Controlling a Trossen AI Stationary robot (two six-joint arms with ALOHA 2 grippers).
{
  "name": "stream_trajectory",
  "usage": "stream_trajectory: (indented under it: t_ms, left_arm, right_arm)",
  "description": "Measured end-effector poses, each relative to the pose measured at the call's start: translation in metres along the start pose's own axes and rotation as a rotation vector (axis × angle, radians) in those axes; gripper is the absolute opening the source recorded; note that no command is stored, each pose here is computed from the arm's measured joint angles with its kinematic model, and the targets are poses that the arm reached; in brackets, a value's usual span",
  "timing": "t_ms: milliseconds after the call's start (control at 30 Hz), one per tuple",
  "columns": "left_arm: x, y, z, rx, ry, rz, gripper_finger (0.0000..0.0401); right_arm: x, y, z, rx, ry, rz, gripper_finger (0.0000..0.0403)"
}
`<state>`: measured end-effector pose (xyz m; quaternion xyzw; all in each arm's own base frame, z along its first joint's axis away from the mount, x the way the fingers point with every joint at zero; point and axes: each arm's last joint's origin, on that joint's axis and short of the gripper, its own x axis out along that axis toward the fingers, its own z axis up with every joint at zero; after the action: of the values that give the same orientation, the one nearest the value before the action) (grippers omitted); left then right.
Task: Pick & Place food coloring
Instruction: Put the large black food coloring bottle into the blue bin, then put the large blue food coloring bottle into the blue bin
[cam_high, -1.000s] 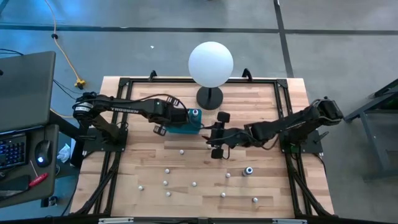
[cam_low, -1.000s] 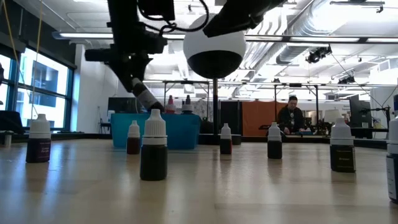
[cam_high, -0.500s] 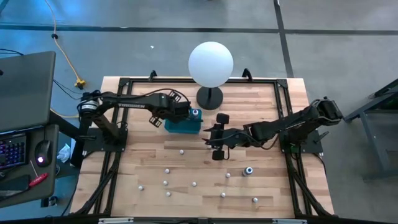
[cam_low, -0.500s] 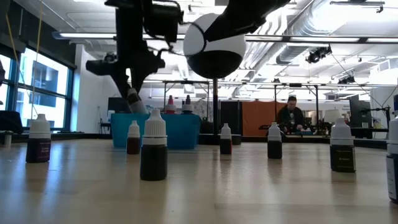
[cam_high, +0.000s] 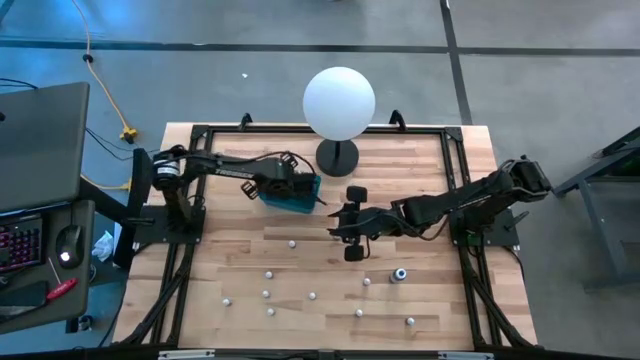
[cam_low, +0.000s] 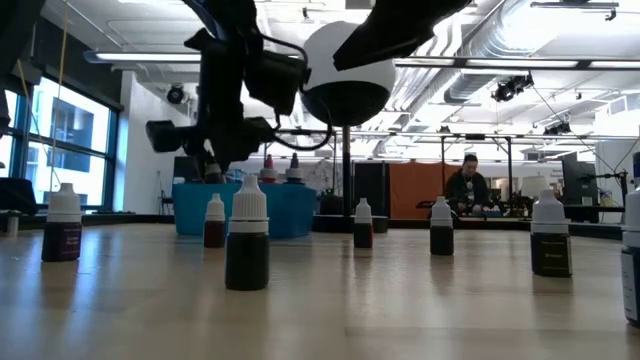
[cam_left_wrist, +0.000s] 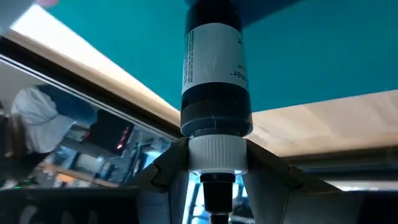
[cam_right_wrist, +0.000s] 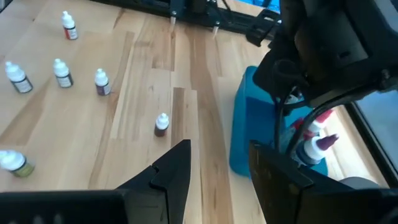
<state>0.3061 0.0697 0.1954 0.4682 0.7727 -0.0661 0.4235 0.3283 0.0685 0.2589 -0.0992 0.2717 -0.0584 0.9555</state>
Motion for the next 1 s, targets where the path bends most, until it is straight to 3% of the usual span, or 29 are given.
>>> stream_trajectory:
  t_ms: [367,667,900,1000]
  left_arm:
    - [0.003,-0.003,0.015,0.1,0.064,0.035,0.0173]
    - [-0.001,-0.002,0.011,0.131,0.251,0.157,0.0188]
    - [-0.018,-0.013,0.013,0.158,0.353,0.249,0.0189]
    - [-0.037,-0.017,0.013,0.111,0.34,0.274,0.0189]
  right_arm:
    - [0.0,0.0,-0.003,-0.015,0.032,0.012,0.0151]
    - [0.0,0.0,-0.003,-0.015,0.033,0.012,0.0151]
    - [0.0,0.0,-0.003,-0.007,0.033,0.013,0.0151]
    - [0.0,0.0,-0.003,-0.003,0.033,0.012,0.0151]
